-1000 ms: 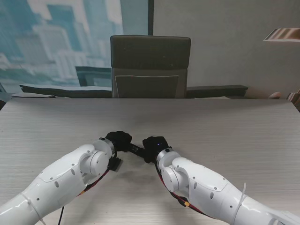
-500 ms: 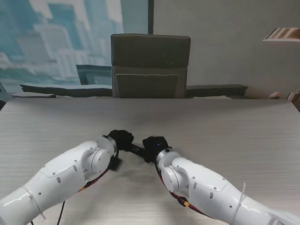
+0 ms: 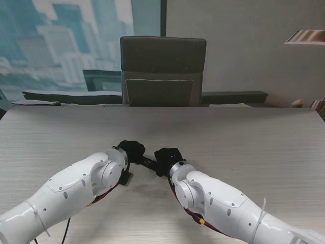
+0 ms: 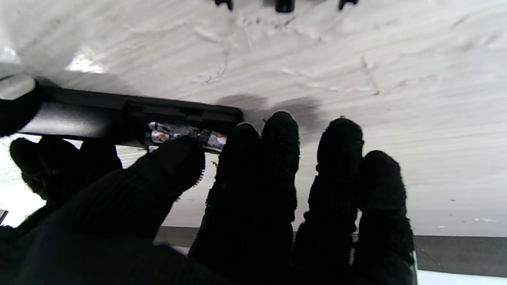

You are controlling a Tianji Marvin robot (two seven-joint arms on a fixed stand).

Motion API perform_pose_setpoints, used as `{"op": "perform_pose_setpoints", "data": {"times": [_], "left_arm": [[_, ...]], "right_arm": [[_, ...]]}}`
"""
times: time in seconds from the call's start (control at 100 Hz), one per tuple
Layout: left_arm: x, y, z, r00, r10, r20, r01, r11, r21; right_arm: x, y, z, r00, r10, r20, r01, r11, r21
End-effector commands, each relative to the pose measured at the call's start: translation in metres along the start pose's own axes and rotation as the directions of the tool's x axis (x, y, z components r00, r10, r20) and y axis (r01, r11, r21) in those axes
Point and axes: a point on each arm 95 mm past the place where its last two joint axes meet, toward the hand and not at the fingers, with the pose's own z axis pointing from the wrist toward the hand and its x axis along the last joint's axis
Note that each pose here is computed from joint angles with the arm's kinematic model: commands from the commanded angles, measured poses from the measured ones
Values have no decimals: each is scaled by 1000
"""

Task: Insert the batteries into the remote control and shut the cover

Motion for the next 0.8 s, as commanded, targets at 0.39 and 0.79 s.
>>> {"op": "perform_pose_setpoints", "data": {"times": [0.39, 0.79], "left_arm": [[5, 48, -1, 1000, 17, 8, -16, 994, -109], [-3, 18, -20, 987, -150, 50, 147, 987, 70]], "right_arm": [[-8, -34, -12, 1000, -6, 24, 3, 995, 96], [-8, -33, -12, 1000, -9, 13, 7, 995, 98]]}}
